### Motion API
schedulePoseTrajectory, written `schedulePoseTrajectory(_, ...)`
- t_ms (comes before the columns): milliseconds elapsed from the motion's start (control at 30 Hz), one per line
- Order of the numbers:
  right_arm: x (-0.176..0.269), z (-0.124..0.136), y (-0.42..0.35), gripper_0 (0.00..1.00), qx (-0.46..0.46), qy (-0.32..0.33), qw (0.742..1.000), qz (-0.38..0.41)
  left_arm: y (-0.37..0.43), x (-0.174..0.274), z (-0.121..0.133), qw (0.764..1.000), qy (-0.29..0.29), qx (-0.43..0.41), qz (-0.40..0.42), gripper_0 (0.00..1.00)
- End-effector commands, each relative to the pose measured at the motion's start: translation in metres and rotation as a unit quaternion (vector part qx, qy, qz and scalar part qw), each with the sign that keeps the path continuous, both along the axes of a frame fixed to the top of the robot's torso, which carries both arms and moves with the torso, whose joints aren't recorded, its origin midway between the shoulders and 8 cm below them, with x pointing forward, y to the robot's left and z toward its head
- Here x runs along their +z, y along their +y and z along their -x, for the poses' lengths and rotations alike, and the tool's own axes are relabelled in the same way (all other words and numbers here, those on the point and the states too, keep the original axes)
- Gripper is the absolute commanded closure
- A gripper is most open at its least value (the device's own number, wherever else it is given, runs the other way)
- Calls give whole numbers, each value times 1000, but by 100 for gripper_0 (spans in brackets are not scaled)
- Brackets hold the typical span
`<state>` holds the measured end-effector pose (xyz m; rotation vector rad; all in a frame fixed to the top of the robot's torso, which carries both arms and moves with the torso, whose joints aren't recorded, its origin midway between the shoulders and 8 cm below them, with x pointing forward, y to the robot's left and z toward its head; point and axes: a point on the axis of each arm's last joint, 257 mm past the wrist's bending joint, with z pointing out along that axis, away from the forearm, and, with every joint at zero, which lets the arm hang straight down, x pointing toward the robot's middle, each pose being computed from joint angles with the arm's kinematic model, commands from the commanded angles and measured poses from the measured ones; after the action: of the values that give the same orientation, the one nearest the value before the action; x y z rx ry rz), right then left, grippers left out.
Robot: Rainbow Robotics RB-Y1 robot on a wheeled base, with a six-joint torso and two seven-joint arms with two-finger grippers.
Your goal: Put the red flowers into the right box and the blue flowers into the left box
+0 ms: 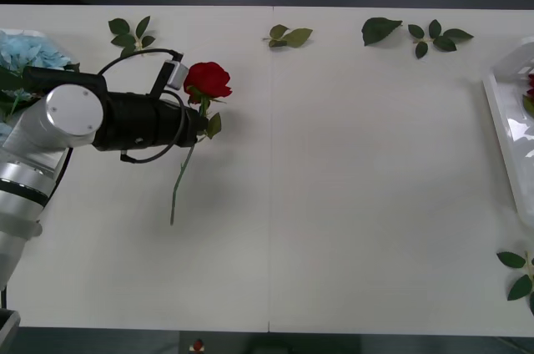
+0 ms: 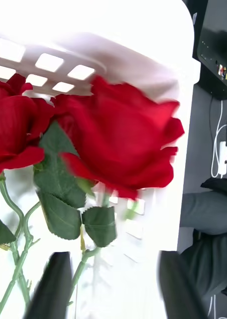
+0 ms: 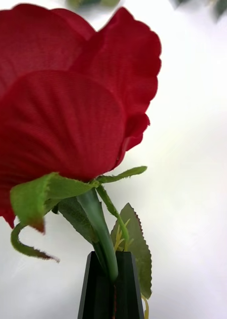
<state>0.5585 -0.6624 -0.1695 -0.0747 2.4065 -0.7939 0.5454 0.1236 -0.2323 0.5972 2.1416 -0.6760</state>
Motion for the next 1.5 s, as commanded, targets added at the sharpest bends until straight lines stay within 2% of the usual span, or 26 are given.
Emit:
schedulePoseTrajectory(33,21,-10,6,24,37,-1,999,4,6,73,4,997,-11,-13,74,100)
schedulePoseTrajectory(233,34,-16,56,18,105,1,991,-89,5,138,27,980,0,-55,193,100)
schedulePoseTrajectory(367,44,-15,122,18,181,-3,966,-183,4,176,39,962,-6,-78,260,100)
schedulePoseTrajectory(500,49,-5,219,17,270,-31,908,-321,-8,211,45,934,-20,-92,344,100)
schedulePoseTrajectory(633,60,12,285,15,345,-47,863,-367,-21,235,42,910,-42,-95,400,100)
schedulePoseTrajectory(800,84,50,364,15,419,-82,806,-410,-57,253,41,889,-78,-109,439,100)
schedulePoseTrajectory(933,103,82,427,15,454,-122,758,-453,-89,254,38,888,-82,-111,438,100)
schedulePoseTrajectory(1133,117,111,496,15,491,-143,697,-503,-131,239,35,898,-84,-109,418,100)
schedulePoseTrajectory(1333,99,116,543,15,514,-143,673,-513,-164,231,35,905,-92,-107,402,100)
schedulePoseTrajectory(1500,73,118,577,15,529,-141,666,-507,-180,224,28,917,-106,-97,372,100)
